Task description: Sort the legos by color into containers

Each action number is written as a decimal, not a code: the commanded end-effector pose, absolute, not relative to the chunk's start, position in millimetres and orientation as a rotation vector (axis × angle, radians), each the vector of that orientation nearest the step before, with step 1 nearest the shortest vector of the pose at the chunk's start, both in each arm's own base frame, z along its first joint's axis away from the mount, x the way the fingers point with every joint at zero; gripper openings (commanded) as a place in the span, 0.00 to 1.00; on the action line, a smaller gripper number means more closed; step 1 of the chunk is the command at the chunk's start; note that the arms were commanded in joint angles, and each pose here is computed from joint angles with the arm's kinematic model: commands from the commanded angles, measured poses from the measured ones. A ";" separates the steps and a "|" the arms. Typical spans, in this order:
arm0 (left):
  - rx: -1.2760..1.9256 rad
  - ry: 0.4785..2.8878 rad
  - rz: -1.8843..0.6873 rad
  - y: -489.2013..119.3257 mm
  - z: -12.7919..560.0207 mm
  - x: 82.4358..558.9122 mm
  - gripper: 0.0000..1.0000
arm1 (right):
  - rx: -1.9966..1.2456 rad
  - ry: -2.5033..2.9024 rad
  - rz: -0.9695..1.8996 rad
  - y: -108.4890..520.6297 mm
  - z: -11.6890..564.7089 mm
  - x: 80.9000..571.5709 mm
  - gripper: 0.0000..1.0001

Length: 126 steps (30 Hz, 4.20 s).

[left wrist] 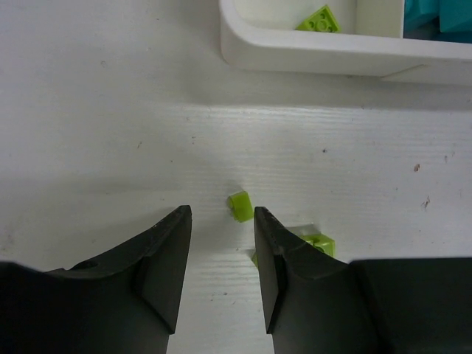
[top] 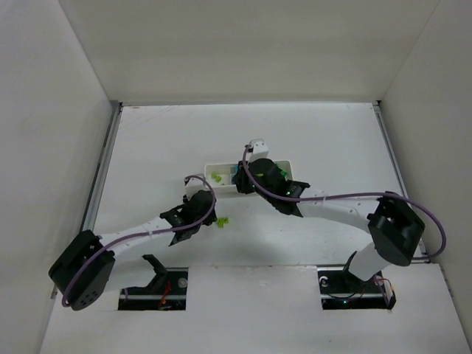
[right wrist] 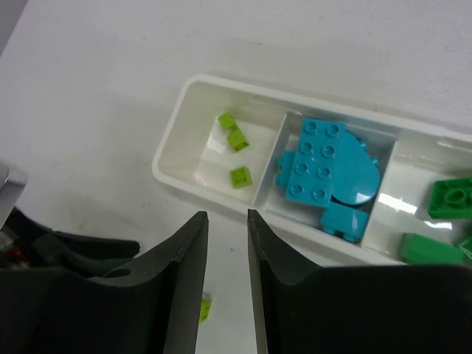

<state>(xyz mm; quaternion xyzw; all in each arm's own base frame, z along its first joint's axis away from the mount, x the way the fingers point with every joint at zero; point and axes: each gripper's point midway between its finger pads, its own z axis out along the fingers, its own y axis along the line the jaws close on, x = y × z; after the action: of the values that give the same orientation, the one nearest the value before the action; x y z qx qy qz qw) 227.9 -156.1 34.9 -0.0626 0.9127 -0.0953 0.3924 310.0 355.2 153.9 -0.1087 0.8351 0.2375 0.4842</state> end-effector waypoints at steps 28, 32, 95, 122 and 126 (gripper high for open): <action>-0.091 2.295 -0.013 -176.0 22.0 241.7 0.18 | -0.148 1.912 0.743 317.5 181.0 262.8 0.39; -0.107 2.275 -0.002 -169.6 28.9 242.3 0.12 | -0.146 1.905 0.748 315.4 183.4 261.4 0.39; -0.263 1.960 -0.307 -138.1 145.6 295.8 0.36 | -0.533 2.271 0.371 396.6 29.4 212.5 0.65; -0.283 1.970 -0.316 -128.6 142.1 293.2 0.36 | -0.595 2.199 0.311 385.5 51.5 199.1 0.43; -0.283 1.974 -0.313 -128.7 140.7 293.3 0.36 | -0.569 2.197 0.352 383.1 59.4 195.8 0.43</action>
<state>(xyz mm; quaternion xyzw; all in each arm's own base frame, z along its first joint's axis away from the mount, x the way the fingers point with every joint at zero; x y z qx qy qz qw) 293.1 -130.0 136.5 -0.1136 0.8333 -0.1265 0.5260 197.9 378.6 37.4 -0.2426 0.8794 0.1121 0.3940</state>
